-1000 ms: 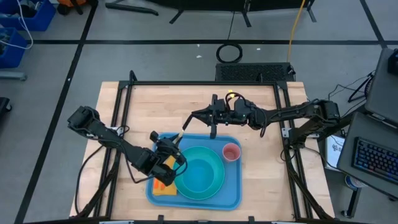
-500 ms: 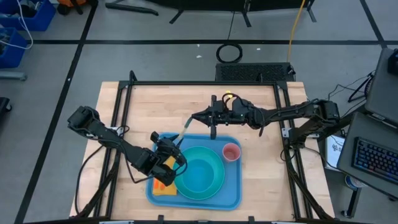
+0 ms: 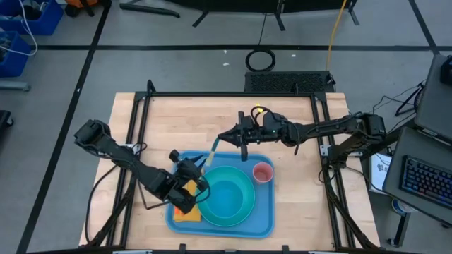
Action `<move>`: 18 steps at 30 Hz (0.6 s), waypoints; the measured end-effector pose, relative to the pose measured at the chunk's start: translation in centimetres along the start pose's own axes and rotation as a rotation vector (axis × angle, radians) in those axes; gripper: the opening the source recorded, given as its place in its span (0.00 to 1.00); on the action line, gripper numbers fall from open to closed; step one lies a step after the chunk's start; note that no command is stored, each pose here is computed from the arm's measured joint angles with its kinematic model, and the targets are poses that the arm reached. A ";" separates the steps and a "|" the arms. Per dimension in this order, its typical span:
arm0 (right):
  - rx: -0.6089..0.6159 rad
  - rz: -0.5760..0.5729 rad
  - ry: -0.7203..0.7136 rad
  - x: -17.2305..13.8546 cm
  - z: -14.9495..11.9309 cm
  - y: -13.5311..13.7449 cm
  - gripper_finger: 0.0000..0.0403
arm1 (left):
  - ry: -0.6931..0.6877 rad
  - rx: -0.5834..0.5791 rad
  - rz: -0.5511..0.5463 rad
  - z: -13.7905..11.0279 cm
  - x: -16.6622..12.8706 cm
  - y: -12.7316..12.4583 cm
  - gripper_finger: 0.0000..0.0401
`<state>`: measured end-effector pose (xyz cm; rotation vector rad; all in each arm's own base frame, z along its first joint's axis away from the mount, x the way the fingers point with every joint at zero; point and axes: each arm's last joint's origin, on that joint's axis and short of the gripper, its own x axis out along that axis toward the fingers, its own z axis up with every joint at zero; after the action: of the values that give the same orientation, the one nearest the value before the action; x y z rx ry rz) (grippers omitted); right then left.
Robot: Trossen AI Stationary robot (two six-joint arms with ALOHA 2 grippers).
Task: Set up tray
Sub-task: Put the yellow knife on the yellow napkin to the right of the orange spoon
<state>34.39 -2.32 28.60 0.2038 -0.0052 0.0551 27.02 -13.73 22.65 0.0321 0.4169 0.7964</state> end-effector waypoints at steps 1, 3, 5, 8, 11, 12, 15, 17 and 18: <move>0.006 -0.001 0.005 0.0 0.0 0.0 0.00 | -0.016 0.010 -0.002 0.2 -0.4 0.1 0.20; 0.021 0.002 0.011 0.0 -0.1 0.0 0.00 | -0.045 0.037 -0.008 0.5 -1.4 0.5 0.17; 0.031 0.006 0.019 0.0 -0.2 0.1 0.00 | -0.079 0.055 -0.012 0.9 -2.3 1.0 0.13; 0.066 0.033 0.020 0.0 -0.2 0.3 0.00 | -0.097 0.075 -0.036 1.4 -3.6 1.8 0.09; 0.083 0.047 0.022 0.3 -0.5 0.7 0.00 | -0.099 0.097 -0.053 1.8 -4.4 2.6 0.06; 0.093 0.051 0.028 0.4 -0.8 0.8 0.00 | -0.099 0.103 -0.059 1.8 -4.7 2.9 0.05; 0.132 0.087 0.027 1.2 -1.7 1.1 0.00 | -0.099 0.110 -0.065 2.1 -5.1 3.4 0.01; 0.159 0.102 0.022 1.6 -2.3 1.3 0.00 | -0.096 0.126 -0.072 2.1 -5.3 3.6 0.01; 0.169 0.101 0.031 1.9 -2.6 1.2 0.00 | -0.098 0.135 -0.073 2.1 -5.3 3.7 0.01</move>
<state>36.26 -0.51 26.36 0.3714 0.0197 0.1597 21.97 -14.57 27.16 0.1805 0.3768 0.6914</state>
